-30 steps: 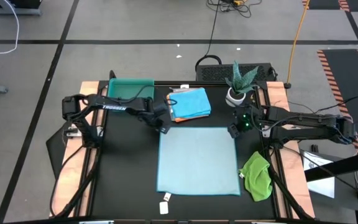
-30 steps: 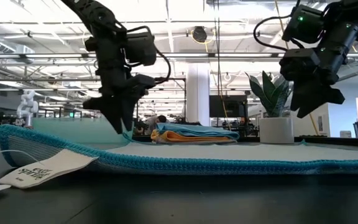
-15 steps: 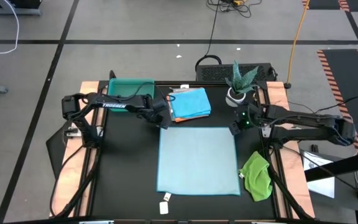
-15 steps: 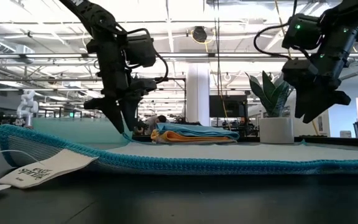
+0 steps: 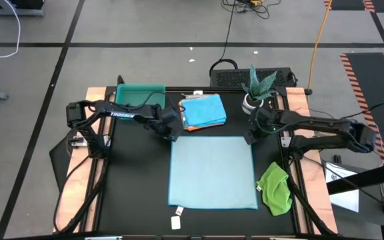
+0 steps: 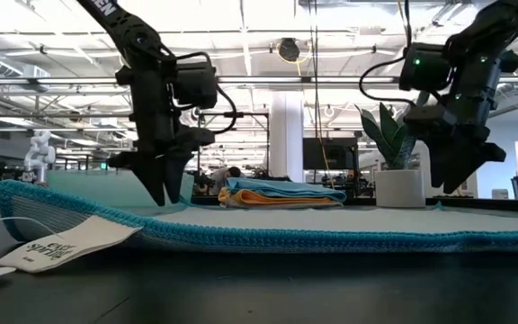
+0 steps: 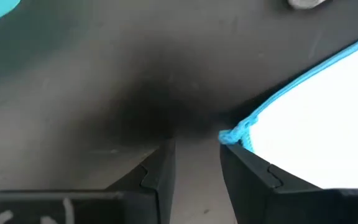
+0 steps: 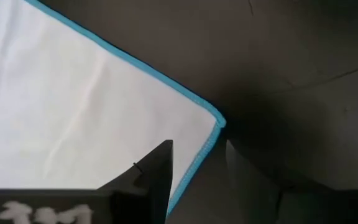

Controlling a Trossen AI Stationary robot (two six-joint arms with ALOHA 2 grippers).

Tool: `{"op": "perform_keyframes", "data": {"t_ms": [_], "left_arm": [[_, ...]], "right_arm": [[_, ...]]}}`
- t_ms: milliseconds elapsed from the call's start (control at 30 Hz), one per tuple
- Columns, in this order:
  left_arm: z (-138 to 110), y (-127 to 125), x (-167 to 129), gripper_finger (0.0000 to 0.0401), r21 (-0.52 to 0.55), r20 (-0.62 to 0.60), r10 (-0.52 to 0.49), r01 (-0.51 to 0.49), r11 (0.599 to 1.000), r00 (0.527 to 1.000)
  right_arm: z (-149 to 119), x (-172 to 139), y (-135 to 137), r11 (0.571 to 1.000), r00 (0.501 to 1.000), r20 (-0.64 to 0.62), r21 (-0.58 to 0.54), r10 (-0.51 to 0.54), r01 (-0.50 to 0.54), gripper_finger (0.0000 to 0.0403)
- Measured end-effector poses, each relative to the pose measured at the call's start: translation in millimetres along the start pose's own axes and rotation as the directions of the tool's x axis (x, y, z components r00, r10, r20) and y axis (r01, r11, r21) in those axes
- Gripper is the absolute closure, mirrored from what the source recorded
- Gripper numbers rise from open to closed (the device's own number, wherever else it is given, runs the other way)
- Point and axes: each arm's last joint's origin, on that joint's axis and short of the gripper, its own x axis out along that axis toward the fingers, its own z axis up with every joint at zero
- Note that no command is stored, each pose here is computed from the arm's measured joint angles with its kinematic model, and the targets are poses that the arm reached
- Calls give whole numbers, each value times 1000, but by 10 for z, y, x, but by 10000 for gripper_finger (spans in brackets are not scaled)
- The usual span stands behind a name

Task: Fold microfiber towels
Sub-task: Fold the light blue microfiber towel

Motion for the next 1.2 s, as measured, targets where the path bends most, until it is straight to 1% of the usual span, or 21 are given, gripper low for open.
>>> {"op": "perform_keyframes", "data": {"t_ms": [300, 467, 667, 933, 1200], "left_arm": [[61, -69, -3, 272, 22, 55, -82, 80, 997, 995], [62, -71, -3, 272, 28, 53, -87, 86, 996, 995], [57, -77, -3, 272, 30, 33, -108, 107, 994, 994], [55, -79, -4, 272, 29, 26, -114, 113, 993, 993], [59, -74, -4, 272, 28, 26, -114, 113, 993, 993]], "right_arm": [[47, 122, -38, 999, 998, -52, 18, -47, 48, 259], [90, 176, -44, 999, 998, -53, 13, -47, 48, 259], [139, 225, -15, 1000, 999, -51, 0, 8, -8, 259], [142, 261, -22, 999, 998, -68, -33, -3, 1, 260], [142, 283, -26, 999, 997, -78, -37, -11, 8, 283]]}}
